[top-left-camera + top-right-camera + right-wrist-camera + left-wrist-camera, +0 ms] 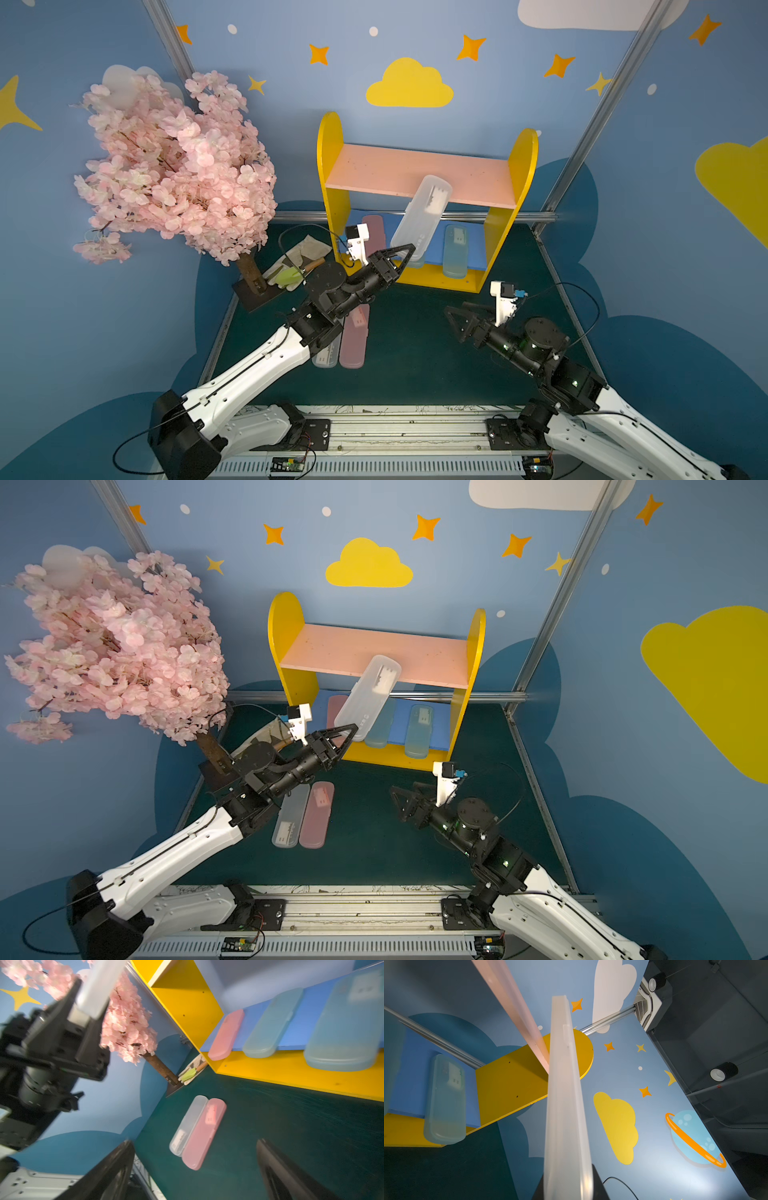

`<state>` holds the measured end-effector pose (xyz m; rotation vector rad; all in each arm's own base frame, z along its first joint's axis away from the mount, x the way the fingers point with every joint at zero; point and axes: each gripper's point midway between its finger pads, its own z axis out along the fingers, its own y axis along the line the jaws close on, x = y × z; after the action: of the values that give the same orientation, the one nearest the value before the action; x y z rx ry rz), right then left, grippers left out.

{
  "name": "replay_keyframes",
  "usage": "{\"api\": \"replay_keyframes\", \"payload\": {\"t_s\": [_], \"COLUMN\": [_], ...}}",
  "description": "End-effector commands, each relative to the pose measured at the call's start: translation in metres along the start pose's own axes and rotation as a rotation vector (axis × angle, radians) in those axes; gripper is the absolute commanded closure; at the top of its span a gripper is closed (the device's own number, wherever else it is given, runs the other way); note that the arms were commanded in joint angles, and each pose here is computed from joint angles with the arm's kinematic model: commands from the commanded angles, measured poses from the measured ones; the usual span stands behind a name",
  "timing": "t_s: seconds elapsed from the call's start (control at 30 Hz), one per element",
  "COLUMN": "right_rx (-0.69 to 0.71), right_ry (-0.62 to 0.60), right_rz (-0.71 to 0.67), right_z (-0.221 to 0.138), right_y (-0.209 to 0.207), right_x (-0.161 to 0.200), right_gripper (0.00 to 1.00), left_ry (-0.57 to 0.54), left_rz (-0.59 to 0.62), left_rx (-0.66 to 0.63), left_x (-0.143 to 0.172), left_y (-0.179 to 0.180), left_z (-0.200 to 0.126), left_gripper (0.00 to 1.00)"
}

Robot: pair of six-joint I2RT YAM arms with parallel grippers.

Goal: Remove the pencil cases from the shelf
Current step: Pick up the pencil case from the shelf.

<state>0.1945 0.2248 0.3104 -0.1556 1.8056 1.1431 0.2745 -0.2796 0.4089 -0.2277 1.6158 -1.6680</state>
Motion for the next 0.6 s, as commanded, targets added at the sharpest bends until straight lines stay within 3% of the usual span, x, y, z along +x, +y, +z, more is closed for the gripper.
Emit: {"api": "replay_keyframes", "payload": {"t_s": [0.0,0.33,0.57], "right_rx": [-0.223,-0.335,-0.406], "right_ry": [-0.058,-0.026,0.039], "right_rz": [0.082,0.208,0.283], "right_z": [0.003,0.049,0.076], "right_y": [0.060,0.096,0.114], "right_x": [-0.039,-0.062,-0.062], "right_gripper": [0.05,0.14,0.22], "left_ry": [-0.046,-0.086,-0.092], "left_rz": [0.027,0.037,0.030], "left_rx": [0.104,0.147,0.142], "left_x": [-0.004,0.005,0.008], "left_y": [-0.020,-0.015,-0.011], "left_z": [-0.023,-0.082,-0.101], "left_gripper": [0.93,0.95,0.96]}}
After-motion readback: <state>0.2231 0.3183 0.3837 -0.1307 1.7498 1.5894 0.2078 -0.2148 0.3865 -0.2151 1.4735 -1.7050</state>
